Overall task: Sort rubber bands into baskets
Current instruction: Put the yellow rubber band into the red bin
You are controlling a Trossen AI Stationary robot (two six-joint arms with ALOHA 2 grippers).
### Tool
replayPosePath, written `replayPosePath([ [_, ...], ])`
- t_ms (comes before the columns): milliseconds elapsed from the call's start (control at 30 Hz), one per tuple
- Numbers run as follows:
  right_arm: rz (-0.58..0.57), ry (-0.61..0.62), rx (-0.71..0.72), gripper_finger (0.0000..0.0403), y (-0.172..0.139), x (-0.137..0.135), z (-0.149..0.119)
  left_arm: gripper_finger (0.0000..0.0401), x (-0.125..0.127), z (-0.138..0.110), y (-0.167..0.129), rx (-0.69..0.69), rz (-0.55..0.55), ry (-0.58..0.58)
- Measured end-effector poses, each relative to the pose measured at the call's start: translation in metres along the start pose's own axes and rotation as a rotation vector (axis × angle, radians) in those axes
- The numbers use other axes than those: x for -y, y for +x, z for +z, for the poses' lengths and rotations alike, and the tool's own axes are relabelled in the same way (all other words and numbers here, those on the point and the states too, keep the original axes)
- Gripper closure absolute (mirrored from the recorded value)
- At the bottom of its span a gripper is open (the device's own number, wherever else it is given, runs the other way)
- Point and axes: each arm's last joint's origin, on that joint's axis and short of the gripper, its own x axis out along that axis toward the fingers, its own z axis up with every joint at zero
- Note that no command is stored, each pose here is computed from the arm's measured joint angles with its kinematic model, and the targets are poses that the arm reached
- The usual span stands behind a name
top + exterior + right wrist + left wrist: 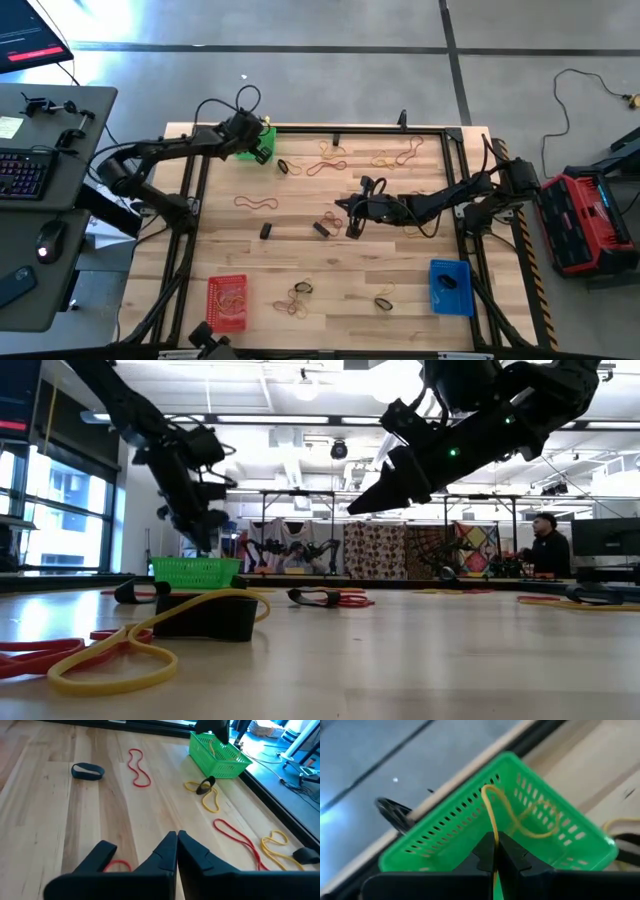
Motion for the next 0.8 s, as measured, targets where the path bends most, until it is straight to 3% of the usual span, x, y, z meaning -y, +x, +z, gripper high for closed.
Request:
replayPosePath([
  [300, 0.001, -0.006, -0.004, 0.0403, 0.0, 0.0, 0.0, 0.0401, 0.0, -0.006, 0.007, -0.057, 0.007, 0.002],
  [467, 0.004, -0.002, -0.004, 0.0403, 0.0, 0.0, -0.001, 0.0401, -0.011, -0.012, 0.009, -0.113, 0.017, -0.053],
  [600, 0.007, -0.003, -0.004, 0.0403, 0.0, 0.0, -0.001, 0.04, -0.017, -0.014, 0.011, -0.125, -0.028, -0.079],
  [800, 0.007, -0.002, -0.004, 0.0403, 0.0, 0.0, -0.001, 0.0367, -0.017, -0.014, 0.011, -0.123, -0.045, -0.036],
])
